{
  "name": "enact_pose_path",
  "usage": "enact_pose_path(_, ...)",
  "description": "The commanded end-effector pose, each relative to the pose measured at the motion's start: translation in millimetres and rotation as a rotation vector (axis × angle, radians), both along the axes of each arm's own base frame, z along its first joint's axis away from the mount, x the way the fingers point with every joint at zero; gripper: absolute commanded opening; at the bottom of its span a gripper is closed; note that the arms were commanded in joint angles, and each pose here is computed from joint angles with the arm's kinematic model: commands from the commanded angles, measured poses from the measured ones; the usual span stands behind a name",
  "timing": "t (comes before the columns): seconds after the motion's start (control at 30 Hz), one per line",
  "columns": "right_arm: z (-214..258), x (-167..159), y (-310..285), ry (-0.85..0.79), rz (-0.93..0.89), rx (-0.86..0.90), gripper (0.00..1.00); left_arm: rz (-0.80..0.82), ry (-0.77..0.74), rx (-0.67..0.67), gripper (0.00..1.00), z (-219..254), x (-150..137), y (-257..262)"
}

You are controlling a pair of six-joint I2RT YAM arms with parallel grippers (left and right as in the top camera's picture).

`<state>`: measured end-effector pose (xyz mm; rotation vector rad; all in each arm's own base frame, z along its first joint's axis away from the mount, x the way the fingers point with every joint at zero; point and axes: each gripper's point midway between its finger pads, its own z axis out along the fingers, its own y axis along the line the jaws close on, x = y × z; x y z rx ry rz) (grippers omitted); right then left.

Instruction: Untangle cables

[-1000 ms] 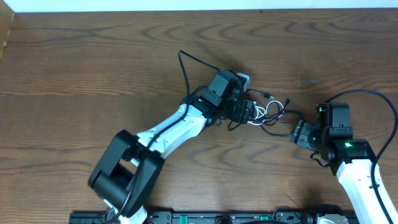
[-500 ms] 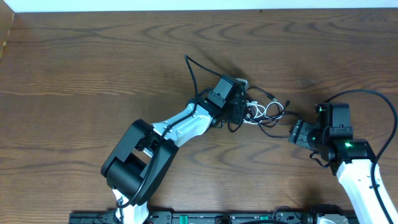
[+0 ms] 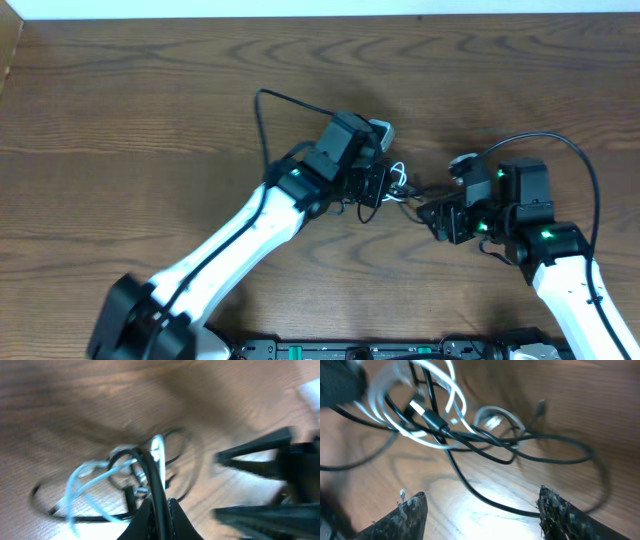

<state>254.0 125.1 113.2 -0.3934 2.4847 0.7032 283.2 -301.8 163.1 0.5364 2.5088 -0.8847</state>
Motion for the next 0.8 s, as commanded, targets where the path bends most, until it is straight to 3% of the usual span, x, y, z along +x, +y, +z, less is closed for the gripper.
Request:
enact_pose_path(0.0, 11, -1, 16, -0.057, 0.105, 0.017, 0.67, -0.017, -0.008, -0.025, 0.07, 14, -9, 2)
enact_pose_path(0.2, 17, 2, 28, -0.101, 0.147, 0.035, 0.67, -0.024, 0.014, -0.02, 0.07, 15, -16, 5)
enact_pose_path(0.57, 12, -10, 53, -0.116, 0.256, 0.014, 0.68, -0.185, 0.049, -0.206, 0.08, 43, -37, -23)
enact_pose_path(0.63, 9, -6, 52, -0.115, 0.247, -0.001, 0.53, -0.202, 0.057, -0.222, 0.08, 45, -40, -24)
enact_pose_path(0.73, -2, 2, 43, -0.106, 0.205, -0.062, 0.01, -0.199, 0.056, -0.218, 0.08, 45, -39, -24)
enact_pose_path(0.77, -7, 5, 36, -0.088, 0.159, -0.093, 0.01, -0.189, 0.05, -0.209, 0.07, 43, -37, -23)
